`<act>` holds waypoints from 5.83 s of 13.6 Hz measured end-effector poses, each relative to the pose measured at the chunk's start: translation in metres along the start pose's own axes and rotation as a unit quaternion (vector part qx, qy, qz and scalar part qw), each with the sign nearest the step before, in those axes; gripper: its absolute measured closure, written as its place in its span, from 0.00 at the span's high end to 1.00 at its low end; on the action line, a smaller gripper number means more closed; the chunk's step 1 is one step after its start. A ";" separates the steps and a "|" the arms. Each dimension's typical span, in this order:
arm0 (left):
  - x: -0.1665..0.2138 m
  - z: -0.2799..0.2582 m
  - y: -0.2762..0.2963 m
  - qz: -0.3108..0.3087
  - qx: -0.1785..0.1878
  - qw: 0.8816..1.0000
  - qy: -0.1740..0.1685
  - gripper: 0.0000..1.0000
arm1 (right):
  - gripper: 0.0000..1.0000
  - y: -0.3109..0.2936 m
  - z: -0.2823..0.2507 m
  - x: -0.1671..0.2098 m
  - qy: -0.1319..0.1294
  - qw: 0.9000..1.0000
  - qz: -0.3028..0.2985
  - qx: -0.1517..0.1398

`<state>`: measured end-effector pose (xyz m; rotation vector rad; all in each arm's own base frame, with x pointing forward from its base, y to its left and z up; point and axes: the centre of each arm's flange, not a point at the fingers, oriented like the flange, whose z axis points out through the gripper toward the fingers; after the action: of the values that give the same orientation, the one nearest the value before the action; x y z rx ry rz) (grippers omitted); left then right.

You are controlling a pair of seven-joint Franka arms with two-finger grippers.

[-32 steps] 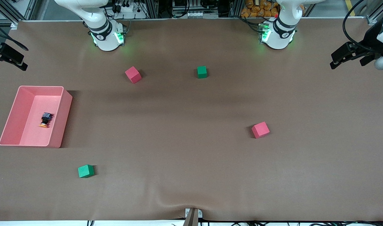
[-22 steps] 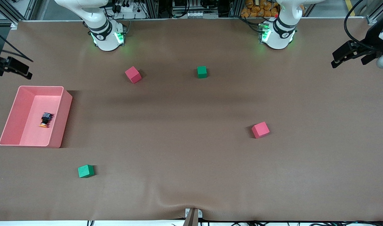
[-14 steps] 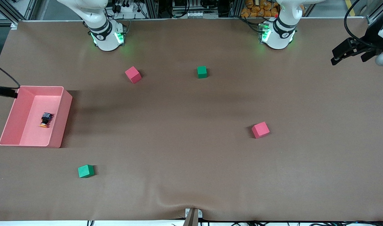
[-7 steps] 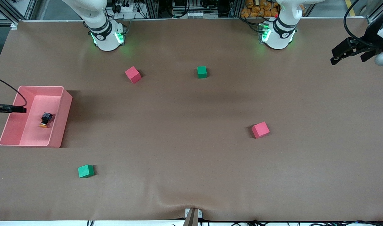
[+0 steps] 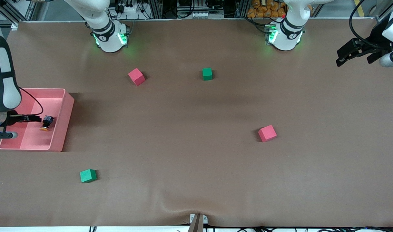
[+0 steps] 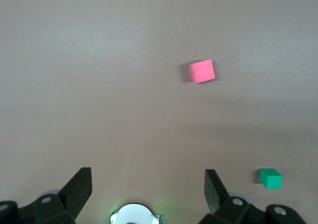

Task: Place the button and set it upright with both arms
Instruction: 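Lower the right gripper and grasp the yellow-capped button, then lift the button out of the tray with the right gripper, then set the button down on the table and open the right gripper, then retract the right gripper while the left gripper reaches the button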

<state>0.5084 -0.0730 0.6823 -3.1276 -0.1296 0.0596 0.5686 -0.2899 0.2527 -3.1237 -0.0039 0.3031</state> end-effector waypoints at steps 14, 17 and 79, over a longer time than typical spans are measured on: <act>0.000 0.000 0.000 0.001 0.000 1.000 0.000 1.00 | 0.58 0.004 0.068 0.013 0.014 1.000 0.008 0.023; 0.001 -0.001 -0.003 0.009 0.000 1.000 0.001 1.00 | 0.33 0.004 0.066 0.014 0.015 1.000 0.008 0.023; 0.013 0.265 0.359 0.087 -0.073 0.989 -0.098 1.00 | 1.00 -0.333 -0.353 0.034 0.088 0.984 0.156 0.012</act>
<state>0.5404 -0.4272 0.4129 -3.2636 0.1442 0.3756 0.6692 0.0421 0.5937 -3.1069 0.4881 0.0240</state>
